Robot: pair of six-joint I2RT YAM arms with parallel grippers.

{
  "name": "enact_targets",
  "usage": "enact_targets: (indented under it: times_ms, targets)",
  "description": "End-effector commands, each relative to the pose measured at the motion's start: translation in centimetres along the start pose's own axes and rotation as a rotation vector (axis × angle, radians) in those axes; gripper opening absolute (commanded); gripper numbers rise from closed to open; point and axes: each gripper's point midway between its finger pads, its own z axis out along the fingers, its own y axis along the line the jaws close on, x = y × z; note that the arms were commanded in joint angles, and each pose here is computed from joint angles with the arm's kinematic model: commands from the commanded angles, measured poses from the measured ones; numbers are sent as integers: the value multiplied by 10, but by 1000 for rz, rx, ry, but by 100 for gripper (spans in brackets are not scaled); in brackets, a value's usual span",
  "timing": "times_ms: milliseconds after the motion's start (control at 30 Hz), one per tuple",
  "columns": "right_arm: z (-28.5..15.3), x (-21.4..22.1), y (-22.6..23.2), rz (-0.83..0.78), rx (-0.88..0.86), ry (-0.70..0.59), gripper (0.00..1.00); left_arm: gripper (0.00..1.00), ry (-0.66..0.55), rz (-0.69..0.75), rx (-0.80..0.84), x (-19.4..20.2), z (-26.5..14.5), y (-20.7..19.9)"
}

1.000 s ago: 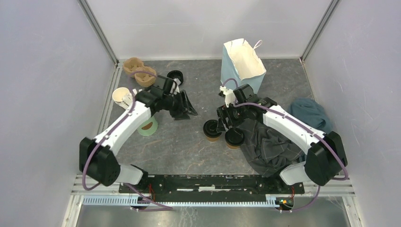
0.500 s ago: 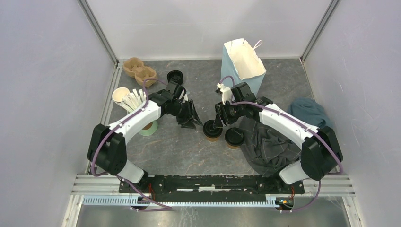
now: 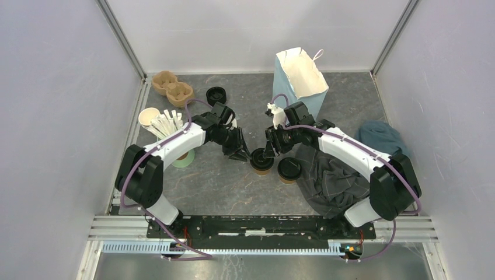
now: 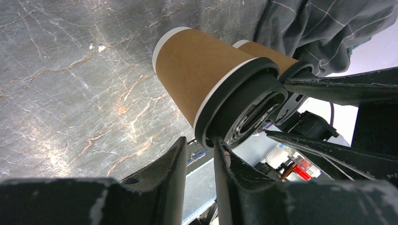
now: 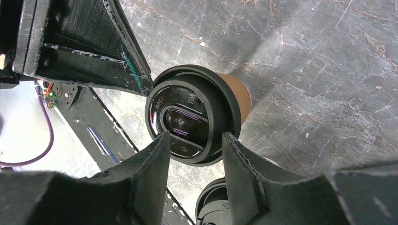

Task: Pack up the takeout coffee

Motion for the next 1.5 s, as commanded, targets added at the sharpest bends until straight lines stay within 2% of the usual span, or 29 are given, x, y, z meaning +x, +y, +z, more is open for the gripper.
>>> enact_targets:
  times_ms: [0, 300, 533, 700, 1000, 1100, 1200, 1300, 1467]
  targets:
    - [3, -8, 1, -24, -19, -24, 50, 32, -1, 46, 24, -3, 3, -7]
    - [8, -2, -3, -23, -15, -5, 46, 28, 23, 43, 5, -1, 11, -3]
    - [18, 15, -16, 4, 23, 35, 40, 22, 72, 40, -144, 6, 24, 30]
    - [28, 47, -38, 19, 91, 102, 37, 16, 93, 22, -247, 16, 34, 64]
    - [37, 139, -91, 31, 269, 286, 37, 10, 146, -37, -453, 47, 60, 148]
    - [36, 141, -85, 28, 236, 295, 38, 9, 132, -12, -415, 46, 59, 141]
    - [34, 110, -61, -6, 127, 240, 41, 16, 68, 43, -284, 33, 43, 99]
    - [32, 75, -45, -57, 62, 194, 44, 32, 4, 108, -147, 18, 20, 51]
    - [37, 56, -29, -170, -62, 177, 46, 53, -72, 193, -75, 11, -11, 20]
